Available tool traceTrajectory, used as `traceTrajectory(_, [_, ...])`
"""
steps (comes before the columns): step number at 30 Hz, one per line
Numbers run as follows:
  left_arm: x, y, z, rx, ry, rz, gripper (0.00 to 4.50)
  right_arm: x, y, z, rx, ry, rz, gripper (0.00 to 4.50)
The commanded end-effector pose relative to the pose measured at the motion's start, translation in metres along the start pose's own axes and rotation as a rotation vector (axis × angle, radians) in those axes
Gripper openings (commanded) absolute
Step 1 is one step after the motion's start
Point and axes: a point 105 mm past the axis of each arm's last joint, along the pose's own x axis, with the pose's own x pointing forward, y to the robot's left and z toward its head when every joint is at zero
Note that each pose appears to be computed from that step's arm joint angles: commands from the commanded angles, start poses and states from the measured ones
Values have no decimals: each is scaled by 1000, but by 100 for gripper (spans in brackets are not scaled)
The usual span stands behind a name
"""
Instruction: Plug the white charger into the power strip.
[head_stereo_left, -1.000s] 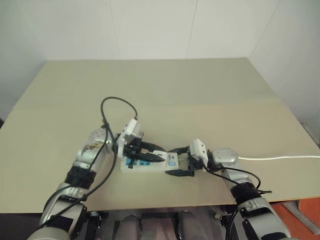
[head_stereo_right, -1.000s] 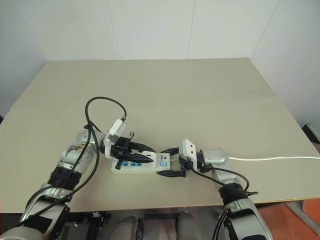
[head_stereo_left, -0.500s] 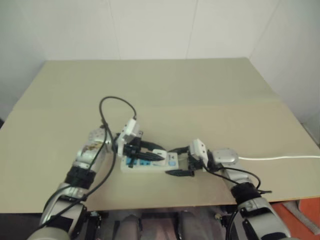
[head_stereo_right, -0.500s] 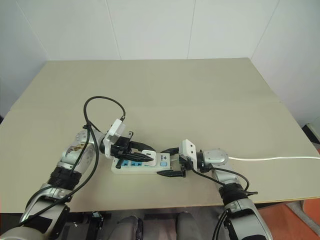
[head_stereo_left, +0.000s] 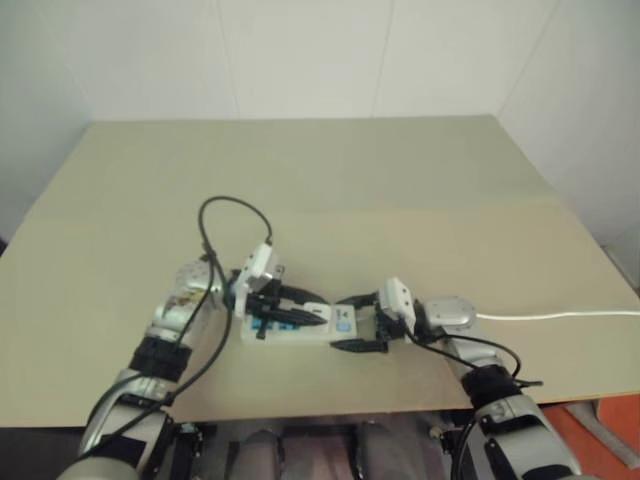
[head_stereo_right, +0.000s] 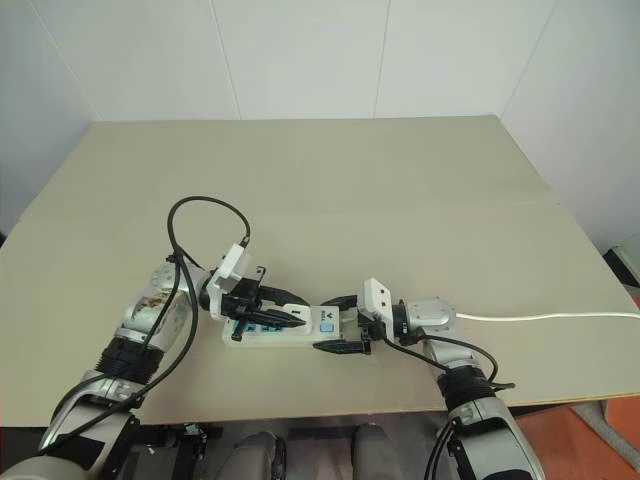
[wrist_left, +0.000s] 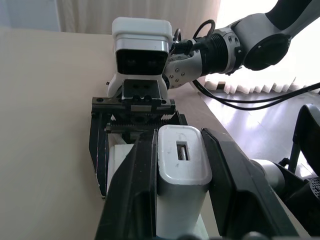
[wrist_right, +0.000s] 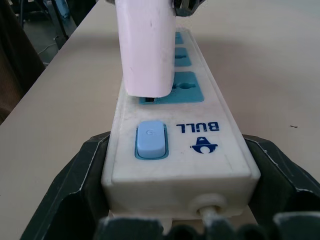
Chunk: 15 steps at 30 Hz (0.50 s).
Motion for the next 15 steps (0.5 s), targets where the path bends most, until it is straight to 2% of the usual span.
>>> traceTrajectory(1, [-6,-3,-8,19,14,23,105,5,7,-8,44,14,25,341])
traceTrajectory(15, [-9,-10,-37,-18,71,136,105,5,8,-8,46,12,23,341])
